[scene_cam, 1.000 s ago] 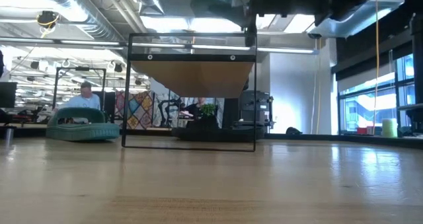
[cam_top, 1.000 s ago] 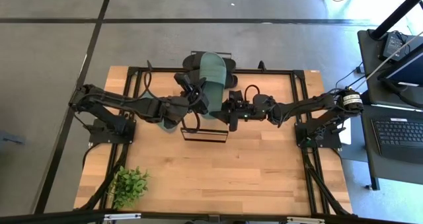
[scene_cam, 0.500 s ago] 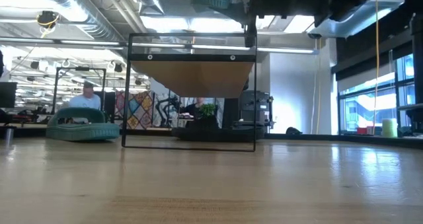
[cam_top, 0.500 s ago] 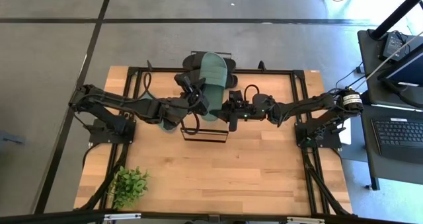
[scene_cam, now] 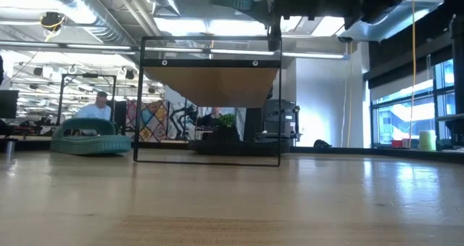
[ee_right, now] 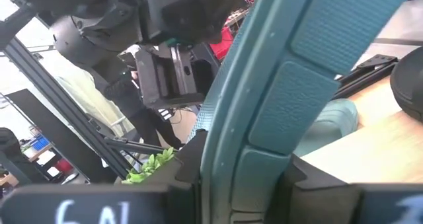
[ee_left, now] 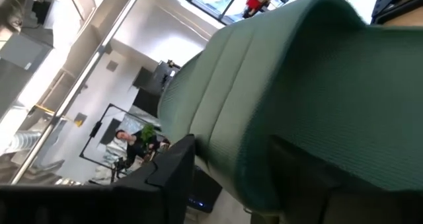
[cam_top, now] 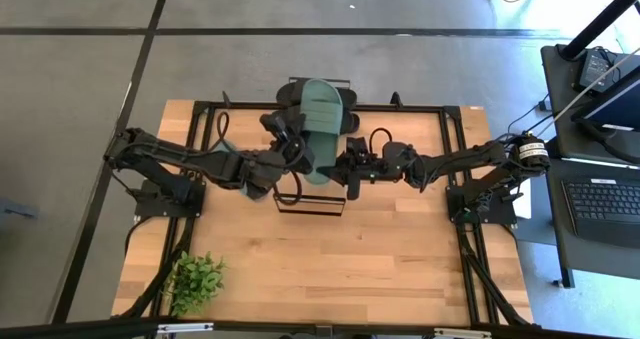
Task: Pick and place slides into the shelf
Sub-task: Put the green slipper under the shelf
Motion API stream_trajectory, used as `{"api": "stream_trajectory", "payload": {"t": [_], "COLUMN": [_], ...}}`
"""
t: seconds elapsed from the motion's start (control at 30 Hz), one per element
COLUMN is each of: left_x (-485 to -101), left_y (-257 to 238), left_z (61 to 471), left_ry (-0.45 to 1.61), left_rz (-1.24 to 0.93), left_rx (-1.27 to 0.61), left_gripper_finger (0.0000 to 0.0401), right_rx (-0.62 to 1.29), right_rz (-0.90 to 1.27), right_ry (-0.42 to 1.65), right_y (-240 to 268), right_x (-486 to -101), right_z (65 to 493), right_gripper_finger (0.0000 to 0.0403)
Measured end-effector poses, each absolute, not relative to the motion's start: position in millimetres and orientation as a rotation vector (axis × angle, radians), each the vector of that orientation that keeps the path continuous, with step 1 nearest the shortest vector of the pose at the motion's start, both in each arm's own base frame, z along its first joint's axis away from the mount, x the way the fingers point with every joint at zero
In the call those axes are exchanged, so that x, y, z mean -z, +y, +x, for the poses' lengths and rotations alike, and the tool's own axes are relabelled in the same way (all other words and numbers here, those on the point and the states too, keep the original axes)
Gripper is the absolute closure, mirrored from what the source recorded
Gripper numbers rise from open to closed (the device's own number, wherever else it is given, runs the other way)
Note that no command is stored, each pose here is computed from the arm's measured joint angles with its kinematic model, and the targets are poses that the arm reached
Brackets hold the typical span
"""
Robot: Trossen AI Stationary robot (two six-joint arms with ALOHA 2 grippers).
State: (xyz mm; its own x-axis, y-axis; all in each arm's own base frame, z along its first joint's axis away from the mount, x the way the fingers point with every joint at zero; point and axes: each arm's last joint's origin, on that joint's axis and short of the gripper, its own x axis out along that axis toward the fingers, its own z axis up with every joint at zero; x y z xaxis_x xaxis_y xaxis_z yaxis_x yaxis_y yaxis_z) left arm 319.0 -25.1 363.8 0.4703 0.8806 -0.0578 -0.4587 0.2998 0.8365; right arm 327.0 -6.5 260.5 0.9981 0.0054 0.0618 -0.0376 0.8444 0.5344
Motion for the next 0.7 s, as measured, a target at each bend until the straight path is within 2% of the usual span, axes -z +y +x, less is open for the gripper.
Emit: {"api": "stream_trajectory", "payload": {"t": [0.33,0.7], "left_x": [-365,-360], "left_y": [-54,-71], "left_z": [311,297], "left_ry": [0.547,0.582], "left_rz": [0.862,0.849], "left_rx": [-0.903,-1.017], "left_gripper_finger": [0.0213,0.0212], "right_rx": [0.009,-0.022], "right_rz": [0.558,0.549], "right_ry": [-0.074,-0.174], "right_y": [-23,-38], "right_x": [-262,-274], "right_z": [326,323], "right_gripper_finger": [0.0310,0.0310]}}
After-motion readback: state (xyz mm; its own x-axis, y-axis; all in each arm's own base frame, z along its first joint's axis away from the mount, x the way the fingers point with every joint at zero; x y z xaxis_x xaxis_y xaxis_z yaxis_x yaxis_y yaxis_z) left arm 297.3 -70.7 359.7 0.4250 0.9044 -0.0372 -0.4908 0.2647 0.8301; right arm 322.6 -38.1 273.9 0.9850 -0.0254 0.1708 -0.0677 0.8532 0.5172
